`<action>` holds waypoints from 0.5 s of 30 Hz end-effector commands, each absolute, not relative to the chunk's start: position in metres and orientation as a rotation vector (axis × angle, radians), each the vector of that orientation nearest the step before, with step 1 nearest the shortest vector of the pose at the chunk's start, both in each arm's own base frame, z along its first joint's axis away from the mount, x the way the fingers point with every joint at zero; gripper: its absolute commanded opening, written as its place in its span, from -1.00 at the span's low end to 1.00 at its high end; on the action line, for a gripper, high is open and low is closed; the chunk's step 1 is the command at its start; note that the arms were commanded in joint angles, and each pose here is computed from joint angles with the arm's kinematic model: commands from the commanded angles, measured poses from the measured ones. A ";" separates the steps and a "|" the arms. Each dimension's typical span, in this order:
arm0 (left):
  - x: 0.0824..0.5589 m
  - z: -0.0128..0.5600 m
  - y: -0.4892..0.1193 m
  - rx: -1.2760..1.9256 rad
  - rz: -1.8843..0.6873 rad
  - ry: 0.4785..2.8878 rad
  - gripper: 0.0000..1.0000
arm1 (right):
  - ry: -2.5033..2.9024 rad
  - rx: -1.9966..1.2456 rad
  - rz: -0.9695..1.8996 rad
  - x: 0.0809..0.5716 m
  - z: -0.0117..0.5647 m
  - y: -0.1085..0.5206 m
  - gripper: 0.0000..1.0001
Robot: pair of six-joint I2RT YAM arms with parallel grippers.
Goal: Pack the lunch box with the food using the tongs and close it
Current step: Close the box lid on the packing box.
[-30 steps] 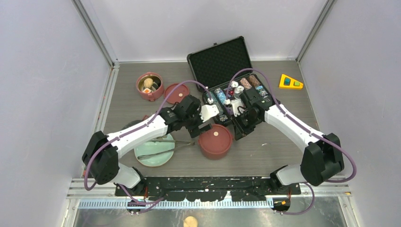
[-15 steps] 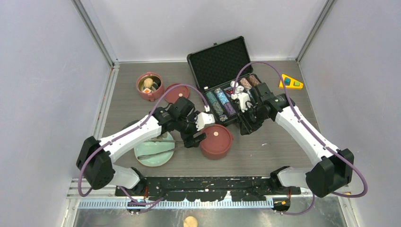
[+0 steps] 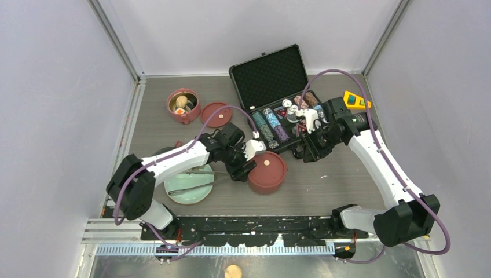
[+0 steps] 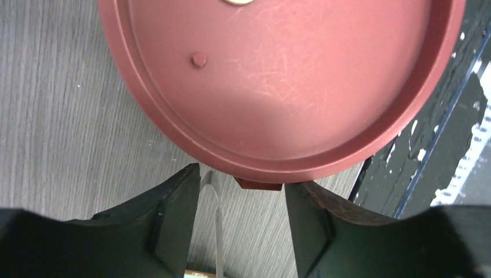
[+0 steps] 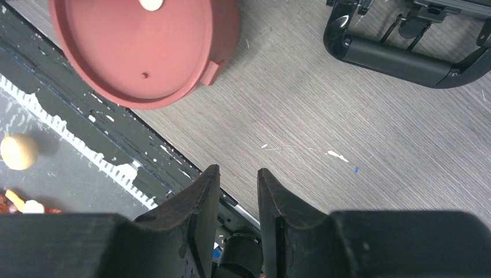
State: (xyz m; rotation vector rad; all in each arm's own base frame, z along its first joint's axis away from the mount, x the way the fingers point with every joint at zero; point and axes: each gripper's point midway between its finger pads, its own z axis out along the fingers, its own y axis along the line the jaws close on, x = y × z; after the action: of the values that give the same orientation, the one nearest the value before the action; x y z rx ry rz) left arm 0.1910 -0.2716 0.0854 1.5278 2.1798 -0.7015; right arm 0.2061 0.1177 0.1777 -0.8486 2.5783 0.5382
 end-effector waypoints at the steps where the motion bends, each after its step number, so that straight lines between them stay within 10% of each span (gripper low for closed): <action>1: 0.220 0.099 -0.307 1.382 -0.745 2.103 0.10 | 2.548 -0.875 0.566 0.203 0.191 0.116 -0.28; 9: 0.239 0.101 -0.326 1.303 -0.757 2.096 0.00 | 2.493 -0.825 0.626 0.220 0.204 0.127 -0.25; 15: 0.227 0.134 -0.313 1.254 -0.937 2.106 0.48 | 2.293 -0.860 0.776 0.225 0.224 0.174 -0.04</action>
State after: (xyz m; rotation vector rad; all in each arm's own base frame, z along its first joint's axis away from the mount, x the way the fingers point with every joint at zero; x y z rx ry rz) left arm 0.2222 -0.3041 0.0808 1.3358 2.2121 -0.7610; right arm 0.2135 0.1359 0.1947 -0.8180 2.5139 0.6851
